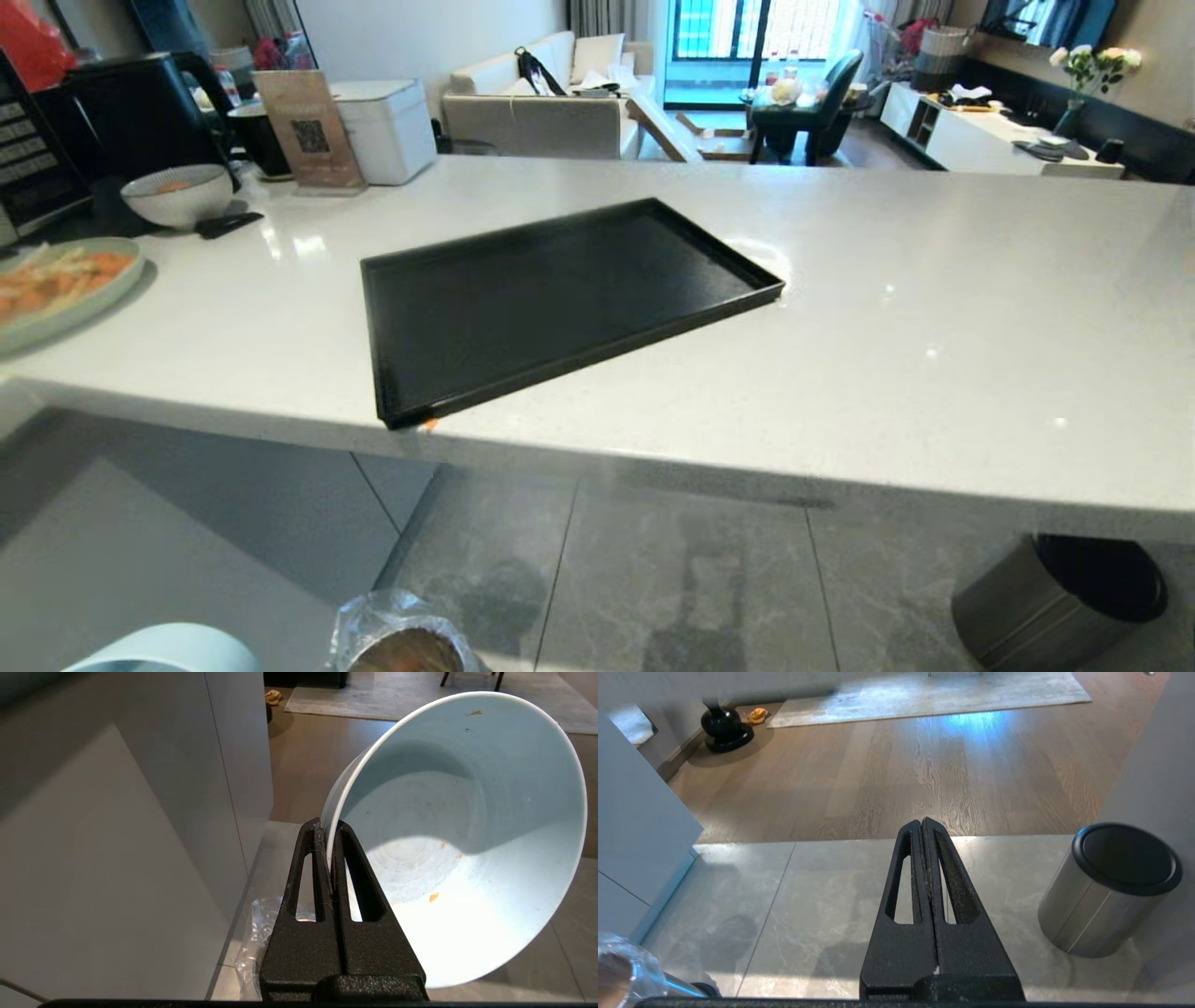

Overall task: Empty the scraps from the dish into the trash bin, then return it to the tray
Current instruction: Put the bowl back to the table

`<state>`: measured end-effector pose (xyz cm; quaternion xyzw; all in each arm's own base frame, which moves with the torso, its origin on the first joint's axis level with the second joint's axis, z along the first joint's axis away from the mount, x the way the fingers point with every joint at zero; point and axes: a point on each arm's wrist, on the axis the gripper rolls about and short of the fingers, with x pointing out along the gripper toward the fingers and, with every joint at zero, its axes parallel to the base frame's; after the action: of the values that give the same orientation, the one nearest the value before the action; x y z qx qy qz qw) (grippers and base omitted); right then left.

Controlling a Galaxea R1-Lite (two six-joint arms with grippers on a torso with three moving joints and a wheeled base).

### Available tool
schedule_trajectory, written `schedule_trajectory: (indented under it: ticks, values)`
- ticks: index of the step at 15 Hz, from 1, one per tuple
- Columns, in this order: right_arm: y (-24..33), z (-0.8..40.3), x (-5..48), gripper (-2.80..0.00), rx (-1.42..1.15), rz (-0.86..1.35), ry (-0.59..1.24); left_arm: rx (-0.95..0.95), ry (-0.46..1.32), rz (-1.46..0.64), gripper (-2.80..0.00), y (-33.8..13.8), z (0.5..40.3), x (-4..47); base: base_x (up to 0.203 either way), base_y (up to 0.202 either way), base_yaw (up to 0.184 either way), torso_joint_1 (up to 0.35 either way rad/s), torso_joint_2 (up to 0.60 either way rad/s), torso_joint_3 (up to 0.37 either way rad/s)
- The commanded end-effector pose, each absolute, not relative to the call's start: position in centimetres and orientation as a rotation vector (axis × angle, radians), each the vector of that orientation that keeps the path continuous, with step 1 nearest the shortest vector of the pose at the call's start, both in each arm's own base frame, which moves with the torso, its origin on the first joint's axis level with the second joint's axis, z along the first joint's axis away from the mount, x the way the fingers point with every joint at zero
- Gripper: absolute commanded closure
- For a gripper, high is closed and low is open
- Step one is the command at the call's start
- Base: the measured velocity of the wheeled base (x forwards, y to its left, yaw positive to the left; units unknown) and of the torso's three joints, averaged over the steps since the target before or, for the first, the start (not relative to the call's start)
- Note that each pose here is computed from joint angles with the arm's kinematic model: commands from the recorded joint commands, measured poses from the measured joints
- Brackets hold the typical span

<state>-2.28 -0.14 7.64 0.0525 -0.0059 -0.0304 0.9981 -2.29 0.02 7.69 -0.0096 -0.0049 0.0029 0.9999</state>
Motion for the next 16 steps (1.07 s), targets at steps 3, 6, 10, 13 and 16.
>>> schedule_trajectory:
  ticks: [3,6,10,13,16]
  values:
    - [-0.14,7.64,-2.28,0.00,0.105,-0.061,-0.012,-0.020,-0.009,0.006,0.00,0.02,7.69,-2.28,0.000,0.000,0.000,0.090,-0.47,-0.384]
    - [-0.14,7.64,-2.28,0.00,0.106,-0.061,-0.012,-0.020,-0.009,0.006,0.00,0.02,7.69,-2.28,0.000,0.000,0.000,0.109,-0.49,-0.370]
    - [-0.14,7.64,-2.28,0.00,0.106,-0.061,-0.012,-0.020,-0.009,0.006,0.00,0.02,7.69,-2.28,0.000,0.000,0.000,0.151,-0.51,-0.363]
    - [-0.14,7.64,-2.28,0.00,0.105,-0.061,-0.012,-0.020,-0.009,0.006,0.00,0.02,7.69,-2.28,0.000,0.000,0.000,0.177,-0.54,-0.366]
    - [-0.14,7.64,-2.28,0.00,0.106,-0.061,-0.012,-0.020,-0.010,0.006,0.00,0.02,7.69,-2.29,0.000,0.000,0.000,0.196,-0.58,-0.367]
